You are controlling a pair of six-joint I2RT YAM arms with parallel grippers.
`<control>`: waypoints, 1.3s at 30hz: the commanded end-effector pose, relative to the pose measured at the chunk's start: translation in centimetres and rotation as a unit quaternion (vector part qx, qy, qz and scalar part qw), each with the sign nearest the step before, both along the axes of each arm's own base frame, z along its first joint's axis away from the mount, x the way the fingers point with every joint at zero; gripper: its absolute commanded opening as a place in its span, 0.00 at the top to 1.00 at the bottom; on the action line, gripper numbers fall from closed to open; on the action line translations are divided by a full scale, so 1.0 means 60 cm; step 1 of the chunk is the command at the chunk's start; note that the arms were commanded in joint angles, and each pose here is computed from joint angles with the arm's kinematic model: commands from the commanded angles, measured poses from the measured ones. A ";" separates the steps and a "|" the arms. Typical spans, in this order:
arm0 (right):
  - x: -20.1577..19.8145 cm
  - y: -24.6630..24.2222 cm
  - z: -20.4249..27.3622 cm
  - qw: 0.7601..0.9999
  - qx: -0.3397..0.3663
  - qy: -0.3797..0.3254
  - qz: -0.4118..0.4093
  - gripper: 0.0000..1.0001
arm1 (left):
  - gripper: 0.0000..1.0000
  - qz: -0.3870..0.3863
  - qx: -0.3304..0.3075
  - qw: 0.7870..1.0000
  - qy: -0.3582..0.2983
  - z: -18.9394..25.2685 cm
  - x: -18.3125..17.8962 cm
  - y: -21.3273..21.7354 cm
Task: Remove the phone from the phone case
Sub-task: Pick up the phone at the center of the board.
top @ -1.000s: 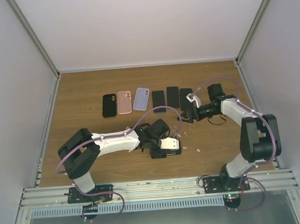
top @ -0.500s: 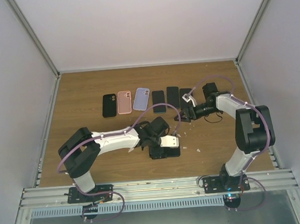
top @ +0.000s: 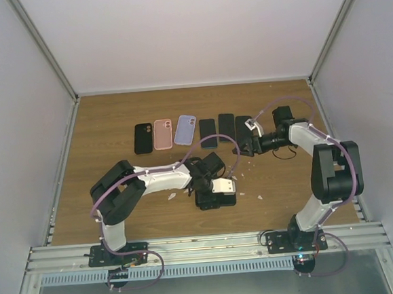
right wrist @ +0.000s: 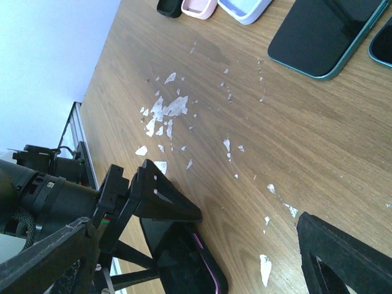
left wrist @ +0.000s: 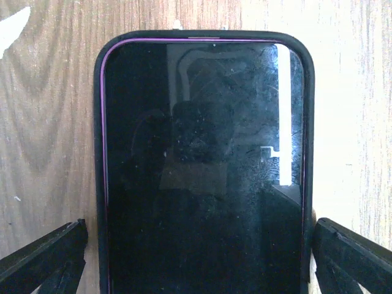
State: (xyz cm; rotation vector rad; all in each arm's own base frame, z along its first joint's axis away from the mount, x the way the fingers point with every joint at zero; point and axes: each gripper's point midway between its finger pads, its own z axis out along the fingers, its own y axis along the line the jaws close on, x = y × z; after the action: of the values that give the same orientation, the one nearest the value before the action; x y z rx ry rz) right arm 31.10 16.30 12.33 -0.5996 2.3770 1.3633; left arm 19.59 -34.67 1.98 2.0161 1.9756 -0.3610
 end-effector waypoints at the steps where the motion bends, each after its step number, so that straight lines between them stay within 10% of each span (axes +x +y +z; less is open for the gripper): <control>1: 0.011 -0.006 0.022 1.000 0.009 -0.019 -0.007 0.12 | 0.02 0.007 0.041 0.999 0.003 -0.038 0.003 0.017; 12: 0.009 -0.012 0.019 1.000 -0.001 -0.028 -0.013 0.12 | 0.43 -0.005 0.048 0.998 -0.035 -0.025 0.023 0.013; 39: -0.147 0.144 0.019 0.979 0.077 0.028 0.185 0.18 | 0.48 -0.128 -0.066 0.959 -0.244 0.177 0.030 0.037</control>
State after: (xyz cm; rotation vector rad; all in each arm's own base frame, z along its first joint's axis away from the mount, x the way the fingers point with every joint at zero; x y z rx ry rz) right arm 23.58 23.47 12.55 -0.9085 2.3104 1.6556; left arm 20.28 -31.58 10.19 2.0897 1.4928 -0.0853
